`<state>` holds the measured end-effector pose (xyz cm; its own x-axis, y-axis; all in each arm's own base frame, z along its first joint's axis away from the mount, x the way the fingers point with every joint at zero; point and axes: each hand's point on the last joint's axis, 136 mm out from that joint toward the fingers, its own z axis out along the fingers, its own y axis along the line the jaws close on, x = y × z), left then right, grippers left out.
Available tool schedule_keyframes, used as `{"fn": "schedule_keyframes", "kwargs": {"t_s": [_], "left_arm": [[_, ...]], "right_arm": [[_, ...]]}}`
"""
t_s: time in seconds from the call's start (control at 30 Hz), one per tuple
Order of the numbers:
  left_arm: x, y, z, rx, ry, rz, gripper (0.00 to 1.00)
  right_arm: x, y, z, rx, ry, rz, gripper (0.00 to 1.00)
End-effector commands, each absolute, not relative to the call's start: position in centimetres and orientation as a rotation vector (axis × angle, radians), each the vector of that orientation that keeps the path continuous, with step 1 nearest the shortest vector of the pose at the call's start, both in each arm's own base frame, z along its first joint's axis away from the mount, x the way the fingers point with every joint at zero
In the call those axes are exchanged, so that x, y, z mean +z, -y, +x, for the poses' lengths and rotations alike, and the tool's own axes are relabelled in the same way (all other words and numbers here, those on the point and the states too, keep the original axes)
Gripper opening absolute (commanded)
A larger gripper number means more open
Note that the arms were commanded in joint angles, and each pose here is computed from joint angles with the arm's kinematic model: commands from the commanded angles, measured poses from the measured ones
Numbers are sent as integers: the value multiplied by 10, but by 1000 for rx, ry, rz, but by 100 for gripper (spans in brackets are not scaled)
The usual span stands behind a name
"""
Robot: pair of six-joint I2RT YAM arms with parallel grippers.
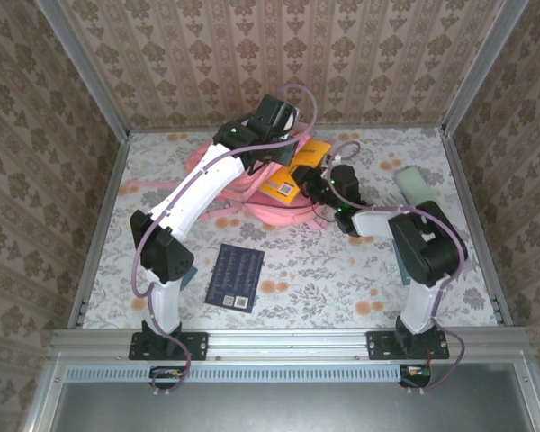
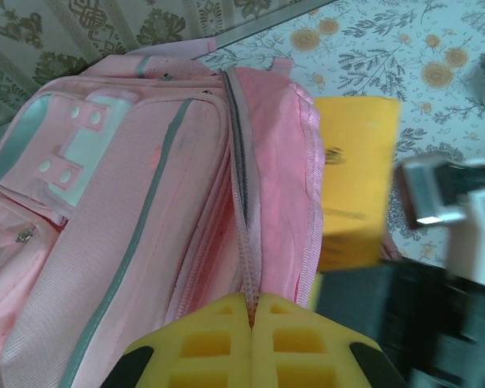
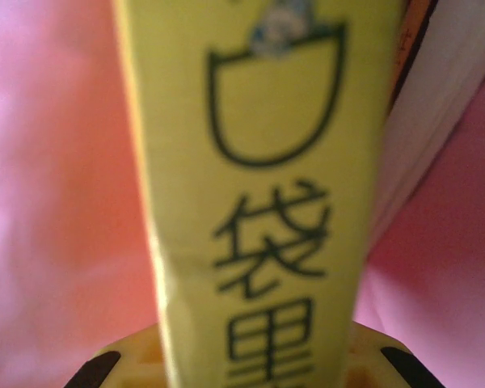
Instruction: Pack the student bag
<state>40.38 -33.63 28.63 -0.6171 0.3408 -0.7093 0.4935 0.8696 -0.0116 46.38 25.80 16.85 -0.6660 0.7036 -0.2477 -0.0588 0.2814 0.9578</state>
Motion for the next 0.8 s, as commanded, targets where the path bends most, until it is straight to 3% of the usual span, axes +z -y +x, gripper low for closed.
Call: {"fn": "schedule_keyframes", "kwargs": {"t_s": [0.0,0.4,0.47,0.6,0.67,0.77], "left_arm": [[344,339,398,-389,-2175,527,0],[340,344,388,-431,-2197,534,0],[338,343,388,-429,-2203,534,0],[330,342,388,-417,-2220,534,0],[326,341,388,-412,-2230,529,0],[318,338,391,-407,-2246,518,0]], "right_arm": [[224,-268,495,1538,-1637,561,0],[158,-279,562,1304,-1728,803,0],[143,-283,568,1263,-1802,820,19],[137,-286,565,1262,-1847,818,46],[137,-281,557,1234,-1870,810,53],[141,-274,542,1199,-1913,787,55]]}}
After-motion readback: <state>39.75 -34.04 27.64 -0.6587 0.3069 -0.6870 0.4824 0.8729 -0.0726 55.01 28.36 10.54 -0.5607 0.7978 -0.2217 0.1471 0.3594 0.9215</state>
